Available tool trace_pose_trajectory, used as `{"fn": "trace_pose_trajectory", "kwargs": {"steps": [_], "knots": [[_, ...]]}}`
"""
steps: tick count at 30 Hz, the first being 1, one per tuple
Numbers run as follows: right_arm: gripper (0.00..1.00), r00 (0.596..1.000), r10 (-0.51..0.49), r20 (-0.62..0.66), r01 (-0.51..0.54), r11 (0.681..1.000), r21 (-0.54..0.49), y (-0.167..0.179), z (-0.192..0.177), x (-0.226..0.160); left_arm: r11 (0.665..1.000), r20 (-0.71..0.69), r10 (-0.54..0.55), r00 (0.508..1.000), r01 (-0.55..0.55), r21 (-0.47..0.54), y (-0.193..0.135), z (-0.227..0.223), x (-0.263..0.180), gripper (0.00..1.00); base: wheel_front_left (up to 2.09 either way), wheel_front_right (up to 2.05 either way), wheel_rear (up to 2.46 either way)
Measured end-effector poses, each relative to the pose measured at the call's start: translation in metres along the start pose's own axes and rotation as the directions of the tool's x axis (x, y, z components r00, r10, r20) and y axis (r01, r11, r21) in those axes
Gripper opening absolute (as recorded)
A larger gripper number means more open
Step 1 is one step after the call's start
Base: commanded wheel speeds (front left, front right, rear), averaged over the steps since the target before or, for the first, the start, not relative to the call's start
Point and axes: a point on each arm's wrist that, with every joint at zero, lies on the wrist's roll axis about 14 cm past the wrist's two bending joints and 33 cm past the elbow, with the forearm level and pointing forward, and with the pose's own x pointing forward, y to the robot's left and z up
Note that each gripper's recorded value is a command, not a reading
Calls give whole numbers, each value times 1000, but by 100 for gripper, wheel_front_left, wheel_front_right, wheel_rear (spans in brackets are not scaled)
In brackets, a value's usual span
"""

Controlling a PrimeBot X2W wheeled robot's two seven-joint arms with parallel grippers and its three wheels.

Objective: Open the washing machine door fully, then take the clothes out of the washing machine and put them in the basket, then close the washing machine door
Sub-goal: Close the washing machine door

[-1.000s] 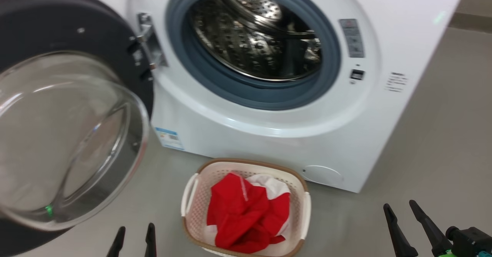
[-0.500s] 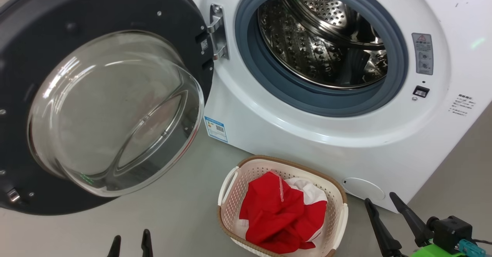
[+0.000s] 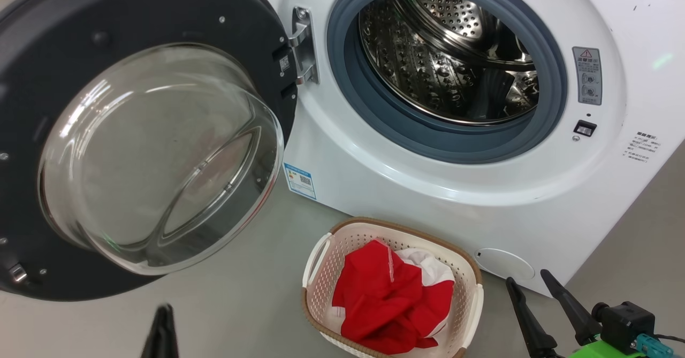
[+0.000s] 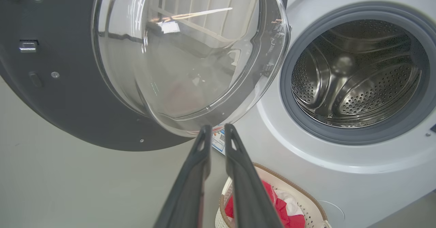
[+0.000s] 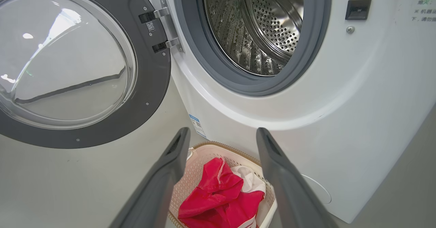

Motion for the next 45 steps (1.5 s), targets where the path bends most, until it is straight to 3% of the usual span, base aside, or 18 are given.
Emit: {"fn": "trace_pose_trajectory", "kwargs": {"steps": [4, 7, 15, 19, 22, 25, 28, 30, 34, 37, 45], "knots": [[100, 1000, -10, 8, 10, 1000, 14, 0, 1, 0, 999, 128, -34, 991, 38, -31, -8, 41, 18, 0, 0, 0, 0], [100, 1000, -17, 9, 16, 1000, 24, -1, 0, 0, 997, 282, -68, 957, 79, -27, -15, 92, 33, 0, 0, 0, 0], [100, 999, -39, 17, 38, 998, 47, -4, -1, -2, 995, 658, -89, 748, 89, 34, -6, 237, 46, 0, 0, 0, 0], [100, 999, -52, 15, 51, 997, 56, -7, -2, -3, 997, 763, -41, 645, 79, -13, 21, 301, 52, 0, 0, 0, 0], [100, 998, -61, 20, 59, 996, 60, -9, -1, -4, 997, 792, -20, 610, 76, -33, 35, 334, 59, 0, 0, 0, 0], [100, 998, -66, 16, 65, 996, 59, -12, -3, -4, 991, 763, 29, 646, 84, -108, 51, 347, 77, 0, 0, 0, 0], [100, 998, -66, 11, 65, 996, 65, -11, -5, -4, 958, 563, 109, 819, 65, -281, 82, 319, 119, 0, 0, 0, 0], [100, 998, -65, 9, 65, 995, 70, -10, -7, -4, 935, 464, 118, 878, 59, -349, 89, 305, 132, 0, 0, 0, 0], [100, 998, -60, 2, 60, 995, 75, -9, -9, -2, 922, 194, 79, 978, 2, -388, 93, 268, 154, 0, 0, 0, 0], [100, 999, -54, -5, 54, 996, 76, -7, -12, -2, 929, -18, 40, 999, -44, -367, 91, 232, 160, 0, 0, 0, 0], [100, 999, -50, -15, 51, 996, 67, -9, -14, -4, 929, -251, 7, 968, -99, -356, 88, 198, 162, 0, 0, 0, 0]]}}
